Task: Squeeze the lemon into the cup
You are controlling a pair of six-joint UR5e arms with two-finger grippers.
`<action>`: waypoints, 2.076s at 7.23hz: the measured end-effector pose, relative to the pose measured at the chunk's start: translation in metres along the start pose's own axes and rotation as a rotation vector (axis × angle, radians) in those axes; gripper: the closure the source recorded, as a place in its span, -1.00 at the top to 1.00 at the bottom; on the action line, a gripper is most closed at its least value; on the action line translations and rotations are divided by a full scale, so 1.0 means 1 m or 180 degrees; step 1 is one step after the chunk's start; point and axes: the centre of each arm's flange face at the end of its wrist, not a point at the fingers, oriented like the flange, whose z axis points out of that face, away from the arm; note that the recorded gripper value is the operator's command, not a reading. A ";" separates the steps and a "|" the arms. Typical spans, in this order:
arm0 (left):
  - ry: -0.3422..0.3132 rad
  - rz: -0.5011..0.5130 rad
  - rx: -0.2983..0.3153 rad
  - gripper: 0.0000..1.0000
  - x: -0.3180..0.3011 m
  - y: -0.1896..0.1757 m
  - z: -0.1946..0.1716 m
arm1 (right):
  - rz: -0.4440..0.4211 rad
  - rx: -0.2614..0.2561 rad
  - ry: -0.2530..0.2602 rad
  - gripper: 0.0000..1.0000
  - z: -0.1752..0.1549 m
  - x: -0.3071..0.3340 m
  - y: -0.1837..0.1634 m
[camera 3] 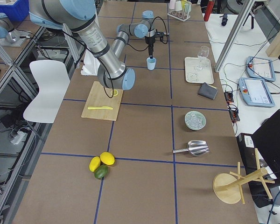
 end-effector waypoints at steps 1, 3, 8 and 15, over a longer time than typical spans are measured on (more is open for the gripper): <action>-0.0002 0.0004 0.0006 1.00 0.001 -0.001 -0.001 | -0.0124 -0.0069 -0.0016 1.00 -0.004 0.021 -0.023; -0.0004 0.0019 0.0018 1.00 0.003 -0.003 -0.003 | -0.0410 -0.0143 -0.0023 1.00 -0.013 0.101 -0.076; -0.0020 0.0175 0.0146 1.00 0.017 -0.012 -0.016 | -0.0966 -0.0206 0.0217 1.00 -0.044 0.419 -0.161; -0.0078 0.0861 0.0835 1.00 0.040 -0.041 -0.040 | -0.0745 -0.0539 0.0204 1.00 -0.053 0.785 -0.043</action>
